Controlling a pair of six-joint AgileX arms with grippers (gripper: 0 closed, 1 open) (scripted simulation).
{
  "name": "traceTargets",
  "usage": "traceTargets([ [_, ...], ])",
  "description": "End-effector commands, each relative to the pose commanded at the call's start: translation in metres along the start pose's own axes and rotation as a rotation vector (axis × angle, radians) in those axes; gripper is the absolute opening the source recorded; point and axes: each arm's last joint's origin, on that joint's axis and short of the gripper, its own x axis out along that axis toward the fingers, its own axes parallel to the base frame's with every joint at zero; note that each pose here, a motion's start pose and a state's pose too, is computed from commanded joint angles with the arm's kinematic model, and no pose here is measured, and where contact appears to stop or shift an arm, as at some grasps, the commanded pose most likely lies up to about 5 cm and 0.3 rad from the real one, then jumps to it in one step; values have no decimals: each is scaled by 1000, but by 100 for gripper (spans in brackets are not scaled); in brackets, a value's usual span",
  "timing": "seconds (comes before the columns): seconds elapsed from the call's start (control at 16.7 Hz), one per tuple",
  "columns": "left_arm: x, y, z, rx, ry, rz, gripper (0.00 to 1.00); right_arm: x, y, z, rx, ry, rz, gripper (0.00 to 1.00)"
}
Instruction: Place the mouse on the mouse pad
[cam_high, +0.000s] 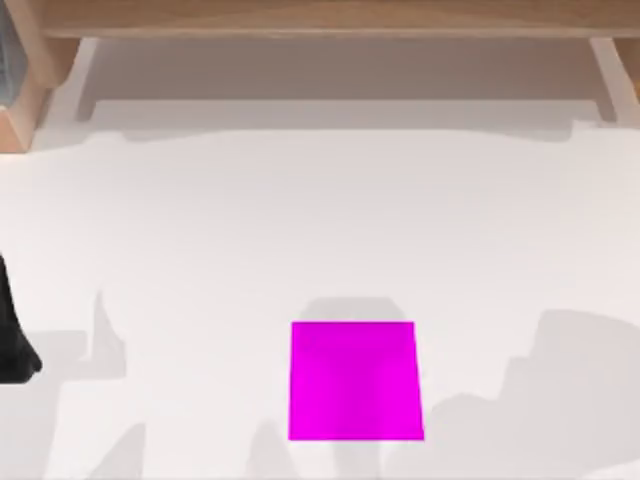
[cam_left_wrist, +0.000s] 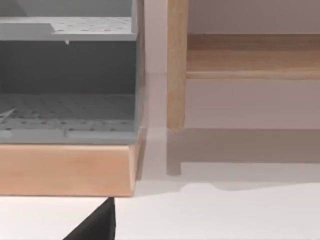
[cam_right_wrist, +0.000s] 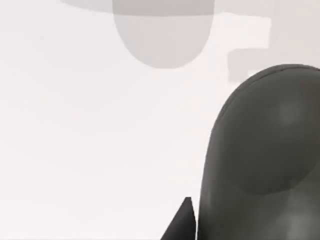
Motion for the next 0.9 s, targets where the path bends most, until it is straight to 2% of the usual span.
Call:
traceTargets([
  [0.3,0,0,0,0,0,0,100,0,0,1,-2,0,2,0],
  [0.48,0,0,0,0,0,0,100,-1,-12,18,-108,1,-1,0],
  [0.66,0,0,0,0,0,0,100,-1,-31,65,-347,2,-3,0],
  [0.9,0,0,0,0,0,0,100,5,-38,171,-794,0,6,0],
])
